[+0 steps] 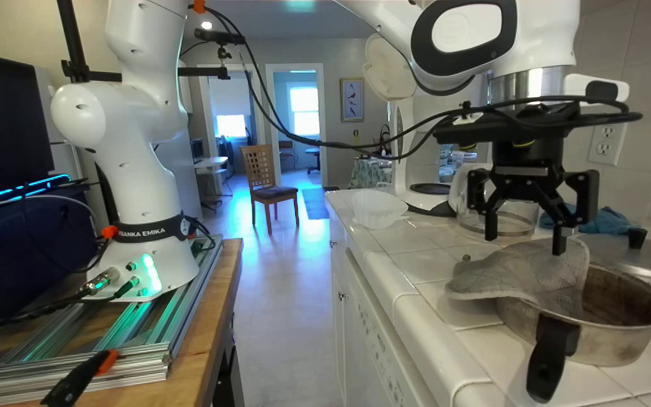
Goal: Pick up the cloth and use it to pick up the pot on the counter
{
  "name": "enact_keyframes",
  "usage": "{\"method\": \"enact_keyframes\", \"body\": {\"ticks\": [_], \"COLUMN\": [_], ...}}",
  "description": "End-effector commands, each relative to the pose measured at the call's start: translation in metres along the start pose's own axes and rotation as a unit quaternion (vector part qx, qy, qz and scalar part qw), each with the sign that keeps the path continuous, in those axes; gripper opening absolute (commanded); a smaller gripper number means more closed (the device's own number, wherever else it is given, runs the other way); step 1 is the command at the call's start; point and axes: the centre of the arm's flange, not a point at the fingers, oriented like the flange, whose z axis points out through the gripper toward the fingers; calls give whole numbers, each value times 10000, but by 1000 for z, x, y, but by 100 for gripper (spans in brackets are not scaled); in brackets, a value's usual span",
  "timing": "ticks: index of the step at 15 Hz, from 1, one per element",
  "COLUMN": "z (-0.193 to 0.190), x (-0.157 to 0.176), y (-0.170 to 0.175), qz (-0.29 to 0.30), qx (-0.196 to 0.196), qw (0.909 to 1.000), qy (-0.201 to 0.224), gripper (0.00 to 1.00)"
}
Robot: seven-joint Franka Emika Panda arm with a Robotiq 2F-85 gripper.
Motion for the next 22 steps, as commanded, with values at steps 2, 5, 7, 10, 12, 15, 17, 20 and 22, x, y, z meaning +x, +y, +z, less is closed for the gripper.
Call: {"method": "enact_keyframes", "body": {"ticks": [2,5,7,10,12,15,17,20,22], "z": [-2,5,9,13,13,8,7,6,4], "x": [13,18,20,20,20,19,18,17,17], "y": [2,-2,-5,-7,-7,-6,-5,-6,-5], "qz": [88,69,69,128,232,408,486,605,662], "qx": [-44,160,244,278,235,117,93,47,10], "qw": [9999,9997,9993,9987,9986,9982,9979,9972,9967], "qy": [-102,-180,-290,-396,-412,-416,-415,-446,-461], "gripper": [100,99,74,56,44,21,7,0,2]}}
